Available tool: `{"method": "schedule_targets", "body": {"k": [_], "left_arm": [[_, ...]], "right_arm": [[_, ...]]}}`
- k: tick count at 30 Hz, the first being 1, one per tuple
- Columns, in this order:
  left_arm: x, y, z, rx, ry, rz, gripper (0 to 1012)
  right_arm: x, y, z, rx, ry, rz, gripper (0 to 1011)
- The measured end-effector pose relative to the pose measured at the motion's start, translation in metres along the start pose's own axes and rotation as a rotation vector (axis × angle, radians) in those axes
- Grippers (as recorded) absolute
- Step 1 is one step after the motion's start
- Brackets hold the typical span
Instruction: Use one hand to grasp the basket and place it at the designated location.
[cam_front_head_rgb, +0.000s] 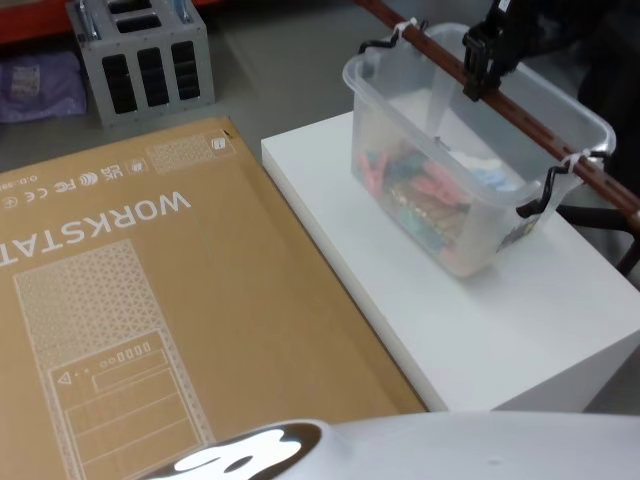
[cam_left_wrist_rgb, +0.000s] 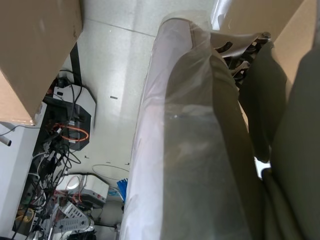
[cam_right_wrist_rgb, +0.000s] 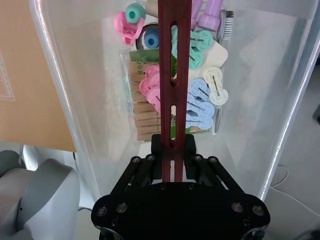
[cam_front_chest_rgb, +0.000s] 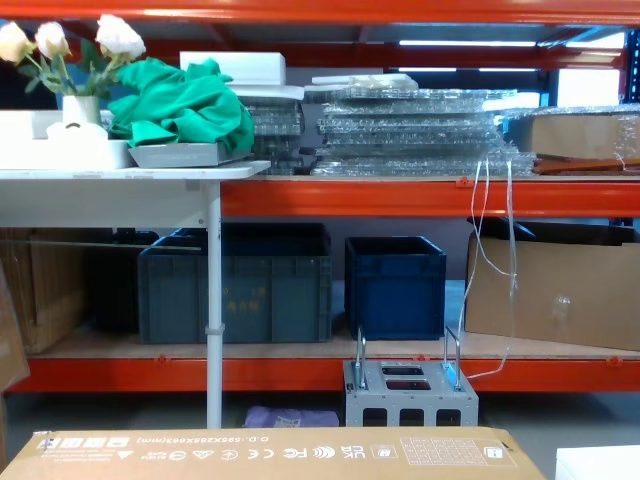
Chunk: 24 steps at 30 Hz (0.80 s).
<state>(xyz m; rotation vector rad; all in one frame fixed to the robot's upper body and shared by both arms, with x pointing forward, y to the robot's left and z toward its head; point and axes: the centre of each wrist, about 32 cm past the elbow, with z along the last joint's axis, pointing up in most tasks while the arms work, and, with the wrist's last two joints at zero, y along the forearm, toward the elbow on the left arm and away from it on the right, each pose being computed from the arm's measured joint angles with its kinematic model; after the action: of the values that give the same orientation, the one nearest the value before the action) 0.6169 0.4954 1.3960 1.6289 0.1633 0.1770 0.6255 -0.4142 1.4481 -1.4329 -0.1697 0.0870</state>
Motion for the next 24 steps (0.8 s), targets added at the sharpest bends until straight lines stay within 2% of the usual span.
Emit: {"method": "schedule_targets", "body": {"k": [7,15,21,24], "left_arm": [[0.0,0.0,0.0,0.0,0.0,0.0,0],[0.0,0.0,0.0,0.0,0.0,0.0,0],[0.0,0.0,0.0,0.0,0.0,0.0,0],[0.0,0.0,0.0,0.0,0.0,0.0,0]], "right_arm": [[-0.002,-0.013,0.009,-0.014,-0.04,-0.045,234],[0.002,-0.025,0.022,-0.027,-0.102,-0.081,233],[0.011,-0.03,0.033,-0.03,-0.175,-0.083,233],[0.018,-0.031,0.039,-0.031,-0.233,-0.075,233]]}}
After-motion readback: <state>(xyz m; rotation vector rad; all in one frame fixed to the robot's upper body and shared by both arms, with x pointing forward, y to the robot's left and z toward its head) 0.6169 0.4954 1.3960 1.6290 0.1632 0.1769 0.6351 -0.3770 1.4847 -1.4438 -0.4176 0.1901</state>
